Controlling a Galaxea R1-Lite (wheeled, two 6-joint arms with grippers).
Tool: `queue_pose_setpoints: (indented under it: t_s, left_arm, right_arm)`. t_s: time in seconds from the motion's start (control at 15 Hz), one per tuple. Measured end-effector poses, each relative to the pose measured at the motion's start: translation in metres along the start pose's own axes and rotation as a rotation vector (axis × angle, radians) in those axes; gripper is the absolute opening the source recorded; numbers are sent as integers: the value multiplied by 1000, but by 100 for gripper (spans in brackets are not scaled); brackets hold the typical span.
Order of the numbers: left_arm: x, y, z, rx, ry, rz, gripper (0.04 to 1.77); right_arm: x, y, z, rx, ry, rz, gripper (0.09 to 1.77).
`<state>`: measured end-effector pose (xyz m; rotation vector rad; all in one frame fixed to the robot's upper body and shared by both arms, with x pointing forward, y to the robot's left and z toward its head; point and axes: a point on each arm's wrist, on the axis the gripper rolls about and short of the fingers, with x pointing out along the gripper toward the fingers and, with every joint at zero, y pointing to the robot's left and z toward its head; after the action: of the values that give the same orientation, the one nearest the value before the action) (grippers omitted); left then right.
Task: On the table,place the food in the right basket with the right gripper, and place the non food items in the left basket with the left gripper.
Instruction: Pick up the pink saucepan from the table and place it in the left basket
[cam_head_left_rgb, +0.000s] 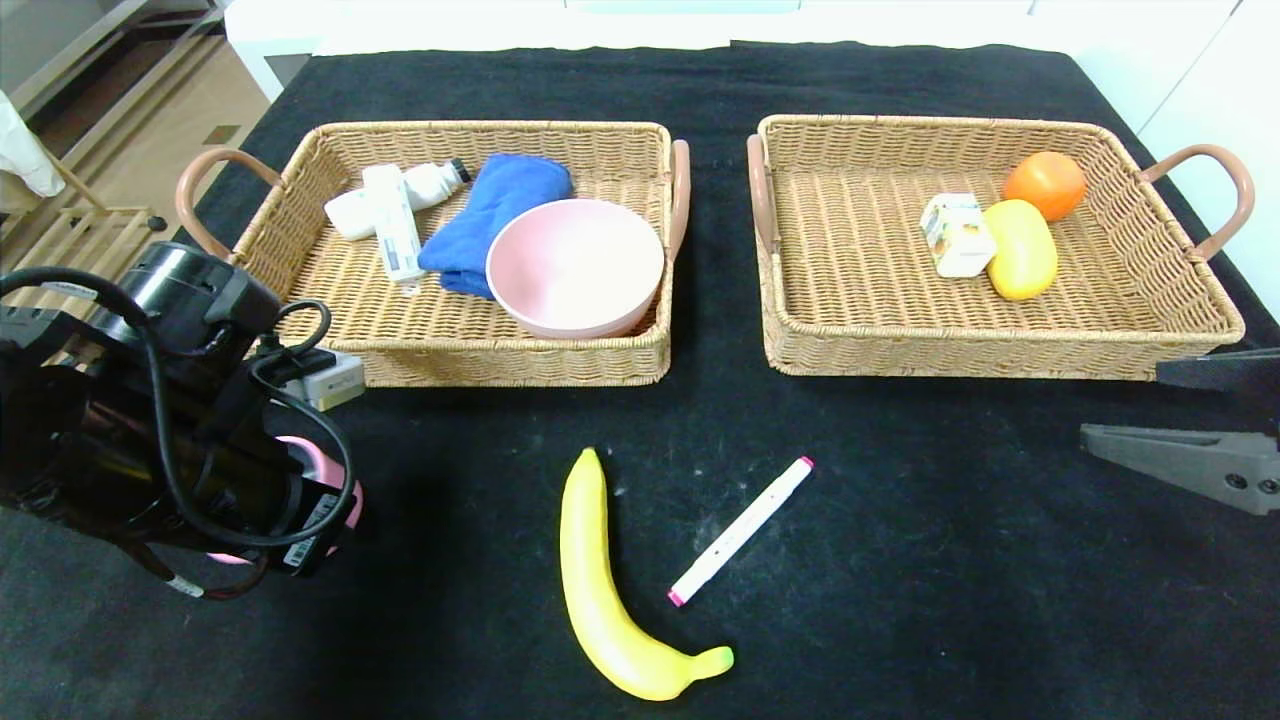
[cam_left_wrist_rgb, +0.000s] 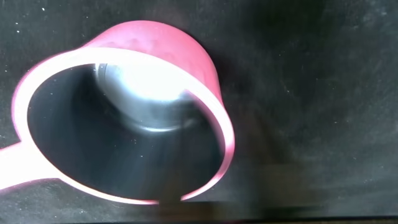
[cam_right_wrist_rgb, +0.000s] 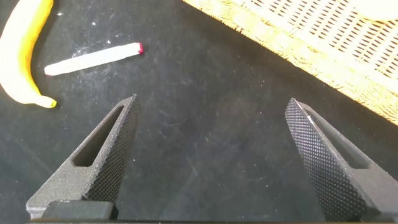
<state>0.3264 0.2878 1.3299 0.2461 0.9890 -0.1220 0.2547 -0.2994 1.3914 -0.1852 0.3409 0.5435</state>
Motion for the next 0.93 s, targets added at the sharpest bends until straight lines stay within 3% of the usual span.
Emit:
queue_pose_setpoints:
  t_s: [0.93]
  left_arm:
    - [-10, -3, 0, 22, -28, -4, 17]
  right_arm:
    - [0, 0, -1, -18, 4, 1, 171]
